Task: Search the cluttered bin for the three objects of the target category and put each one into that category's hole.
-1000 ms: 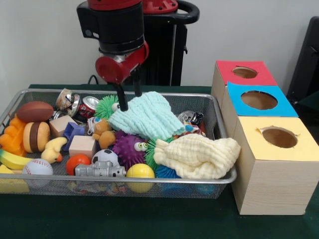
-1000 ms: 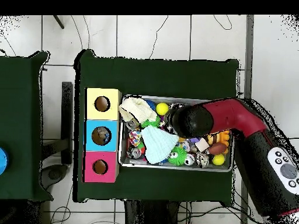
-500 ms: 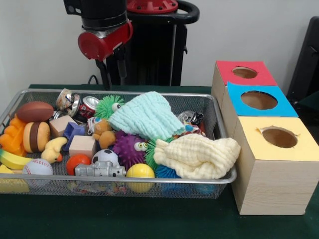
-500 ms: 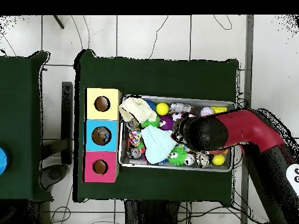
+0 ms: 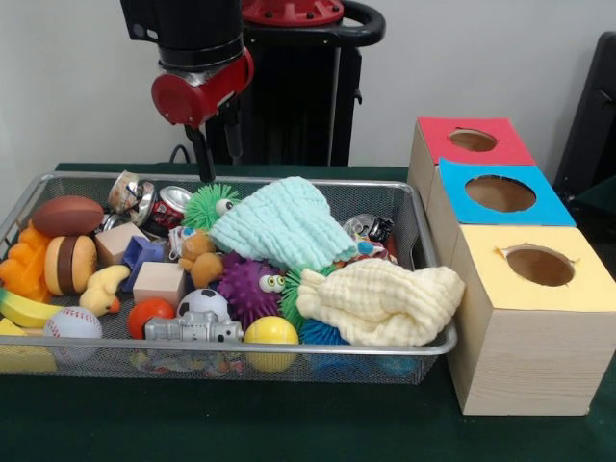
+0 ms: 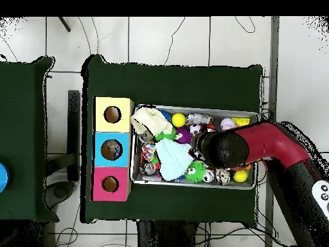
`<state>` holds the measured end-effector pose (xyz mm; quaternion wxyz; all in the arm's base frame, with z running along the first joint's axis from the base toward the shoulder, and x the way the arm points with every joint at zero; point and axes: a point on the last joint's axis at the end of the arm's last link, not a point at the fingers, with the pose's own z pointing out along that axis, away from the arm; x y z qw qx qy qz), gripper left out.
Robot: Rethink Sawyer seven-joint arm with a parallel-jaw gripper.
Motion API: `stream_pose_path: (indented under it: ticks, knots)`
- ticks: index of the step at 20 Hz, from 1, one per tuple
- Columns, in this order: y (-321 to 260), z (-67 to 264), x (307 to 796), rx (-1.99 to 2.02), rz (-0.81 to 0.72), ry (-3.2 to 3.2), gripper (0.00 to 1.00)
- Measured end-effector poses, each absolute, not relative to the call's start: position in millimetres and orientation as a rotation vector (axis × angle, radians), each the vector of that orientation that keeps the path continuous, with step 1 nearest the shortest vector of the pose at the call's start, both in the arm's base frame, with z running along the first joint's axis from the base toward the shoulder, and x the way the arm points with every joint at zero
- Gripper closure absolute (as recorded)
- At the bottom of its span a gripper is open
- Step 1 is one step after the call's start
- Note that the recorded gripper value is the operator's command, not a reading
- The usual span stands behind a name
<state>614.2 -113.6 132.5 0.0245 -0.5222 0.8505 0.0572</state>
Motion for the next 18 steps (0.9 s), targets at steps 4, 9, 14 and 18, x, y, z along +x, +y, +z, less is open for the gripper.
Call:
stream_pose_path:
  ticks: [4, 9, 14, 18]
  knots:
    - [-118, 125, 611, -1.614, 0.197, 2.631, 0.00]
    - [-119, 114, 606, -1.674, 0.177, 2.613, 0.00]
    - [-119, 104, 601, -1.746, 0.151, 2.596, 0.00]
    - [-121, 96, 597, -1.809, 0.138, 2.575, 0.00]
